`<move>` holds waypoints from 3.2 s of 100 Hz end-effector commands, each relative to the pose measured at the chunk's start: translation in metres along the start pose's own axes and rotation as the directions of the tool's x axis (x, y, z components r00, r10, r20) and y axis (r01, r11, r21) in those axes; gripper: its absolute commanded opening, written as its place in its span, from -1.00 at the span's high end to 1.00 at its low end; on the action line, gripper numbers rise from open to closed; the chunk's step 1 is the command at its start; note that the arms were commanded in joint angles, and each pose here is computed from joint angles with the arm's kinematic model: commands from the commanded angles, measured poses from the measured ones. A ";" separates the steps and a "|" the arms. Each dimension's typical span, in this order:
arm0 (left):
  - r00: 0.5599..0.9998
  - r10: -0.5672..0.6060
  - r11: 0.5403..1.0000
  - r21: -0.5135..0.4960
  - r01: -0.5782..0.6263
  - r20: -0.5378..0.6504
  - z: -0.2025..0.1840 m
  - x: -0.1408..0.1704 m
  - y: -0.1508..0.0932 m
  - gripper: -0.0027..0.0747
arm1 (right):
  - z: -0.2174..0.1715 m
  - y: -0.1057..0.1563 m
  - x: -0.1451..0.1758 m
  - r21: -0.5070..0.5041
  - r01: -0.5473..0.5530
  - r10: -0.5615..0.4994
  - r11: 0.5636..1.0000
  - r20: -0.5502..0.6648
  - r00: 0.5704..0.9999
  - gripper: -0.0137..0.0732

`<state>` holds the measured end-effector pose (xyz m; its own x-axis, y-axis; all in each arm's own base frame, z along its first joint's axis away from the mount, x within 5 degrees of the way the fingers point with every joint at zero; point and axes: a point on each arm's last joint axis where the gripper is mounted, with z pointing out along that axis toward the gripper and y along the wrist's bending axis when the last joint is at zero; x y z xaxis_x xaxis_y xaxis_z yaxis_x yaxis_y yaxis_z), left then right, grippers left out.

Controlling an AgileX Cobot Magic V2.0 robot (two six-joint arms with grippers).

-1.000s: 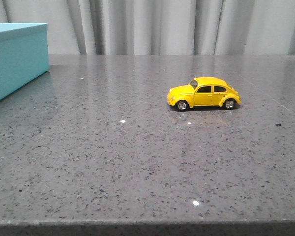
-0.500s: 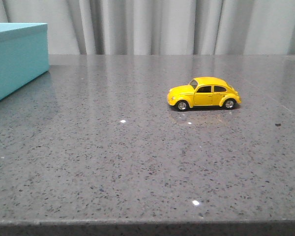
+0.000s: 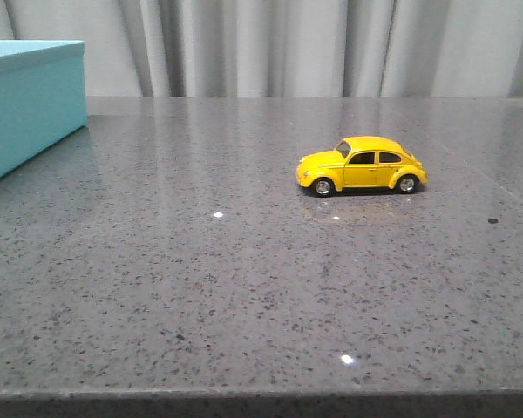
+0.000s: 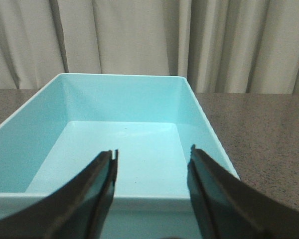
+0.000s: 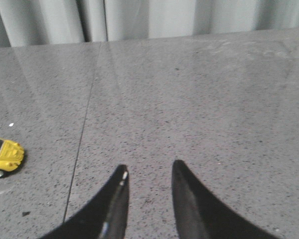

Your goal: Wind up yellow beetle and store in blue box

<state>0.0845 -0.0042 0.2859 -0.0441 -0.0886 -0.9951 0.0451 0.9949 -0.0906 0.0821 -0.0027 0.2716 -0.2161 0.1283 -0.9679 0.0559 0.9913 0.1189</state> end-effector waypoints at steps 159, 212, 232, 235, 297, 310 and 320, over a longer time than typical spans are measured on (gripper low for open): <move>0.998 -0.008 1.000 0.006 0.008 0.057 0.040 -0.037 -0.003 -0.21 | 0.165 0.134 -0.115 -0.170 0.011 -0.125 0.985 -0.679 0.723 -0.20; 0.998 -0.008 1.000 0.006 0.008 0.057 0.040 -0.037 -0.003 -0.21 | 0.207 0.184 -0.085 -0.127 -0.026 -0.085 0.992 -0.788 0.610 -0.44; 0.998 -0.008 1.000 0.006 0.008 0.057 0.040 -0.037 -0.003 -0.21 | 0.213 0.188 -0.082 -0.111 -0.047 -0.060 0.993 -0.798 0.600 -0.44; 0.998 -0.008 1.000 0.006 0.008 0.057 0.040 -0.037 -0.003 -0.21 | 0.212 0.188 -0.083 -0.112 -0.057 -0.056 0.992 -0.799 0.599 -0.44; 0.998 -0.008 1.000 0.006 0.008 0.057 0.040 -0.037 -0.003 -0.21 | 0.227 0.193 -0.064 -0.095 -0.052 -0.050 0.994 -0.828 0.559 -0.44; 0.998 -0.008 1.000 0.006 0.008 0.057 0.040 -0.037 -0.003 -0.21 | 0.228 0.193 -0.063 -0.094 -0.051 -0.050 0.994 -0.829 0.557 -0.44; 0.998 -0.008 1.000 0.006 0.008 0.057 0.040 -0.037 -0.003 -0.21 | 0.227 0.193 -0.062 -0.093 -0.046 -0.052 0.995 -0.832 0.553 -0.44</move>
<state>0.1246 -0.0057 0.3026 -0.0999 -0.0801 -0.9918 0.0373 0.9958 -0.0841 0.3293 0.1752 0.2807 -0.9585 0.0323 -0.2833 -0.0106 0.9888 0.1486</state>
